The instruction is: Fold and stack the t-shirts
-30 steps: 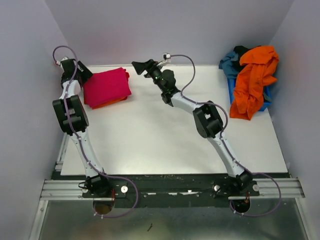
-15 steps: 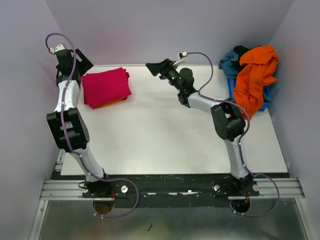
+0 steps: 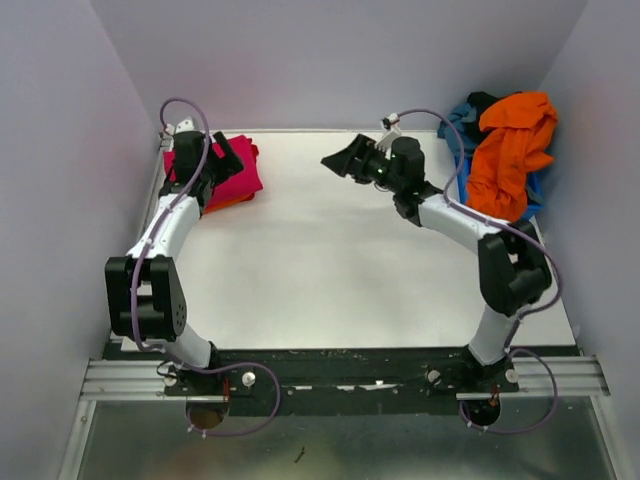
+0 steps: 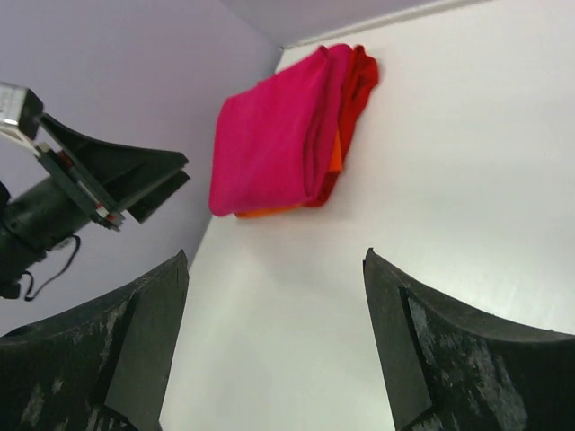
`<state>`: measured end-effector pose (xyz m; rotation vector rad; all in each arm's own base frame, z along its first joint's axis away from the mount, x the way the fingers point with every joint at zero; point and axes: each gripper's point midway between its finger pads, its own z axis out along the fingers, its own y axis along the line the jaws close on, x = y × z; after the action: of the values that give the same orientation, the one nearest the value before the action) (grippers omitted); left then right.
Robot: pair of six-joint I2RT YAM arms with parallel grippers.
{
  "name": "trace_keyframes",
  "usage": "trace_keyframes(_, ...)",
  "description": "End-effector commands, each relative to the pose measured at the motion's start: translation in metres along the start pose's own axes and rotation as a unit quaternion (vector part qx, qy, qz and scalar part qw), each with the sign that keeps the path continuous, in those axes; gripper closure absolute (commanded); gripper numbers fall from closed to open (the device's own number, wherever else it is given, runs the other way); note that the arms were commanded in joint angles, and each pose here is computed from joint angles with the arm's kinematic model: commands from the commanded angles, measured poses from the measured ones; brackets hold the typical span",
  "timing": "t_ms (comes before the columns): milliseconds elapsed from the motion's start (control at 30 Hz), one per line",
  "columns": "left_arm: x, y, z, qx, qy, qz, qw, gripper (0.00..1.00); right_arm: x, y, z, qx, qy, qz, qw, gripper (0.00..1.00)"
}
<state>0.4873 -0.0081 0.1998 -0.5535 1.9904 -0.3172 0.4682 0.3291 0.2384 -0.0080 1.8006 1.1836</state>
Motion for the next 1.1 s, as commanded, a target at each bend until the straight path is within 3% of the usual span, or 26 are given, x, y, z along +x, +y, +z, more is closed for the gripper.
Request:
trace_keyframes(0,0.018,-0.030,-0.034,0.043,-0.017,-0.002,0.999,0.01,0.022,-0.021,-0.060,0.080,0.037,-0.028,0.996,0.13)
trace_keyframes(267,0.090,-0.066,-0.097,0.142,-0.001,0.011,0.990,0.01,0.040,-0.027,-0.174,0.160,0.016,-0.088,0.983,0.07)
trace_keyframes(600,0.179,-0.072,-0.155,0.256,0.032,0.078,0.963,0.01,0.082,-0.050,-0.284,0.202,-0.036,-0.129,0.970,0.01)
trace_keyframes(767,0.199,-0.061,-0.166,0.271,0.027,0.094,0.958,0.01,0.098,-0.071,-0.308,0.214,-0.076,-0.135,0.964,0.01)
trace_keyframes(933,0.205,-0.059,-0.176,0.293,0.009,0.113,0.949,0.01,0.090,-0.064,-0.314,0.196,-0.115,-0.144,0.963,0.01)
trace_keyframes(1067,0.205,-0.055,-0.178,0.296,-0.004,0.117,0.948,0.01,0.093,-0.065,-0.311,0.193,-0.104,-0.144,0.965,0.01)
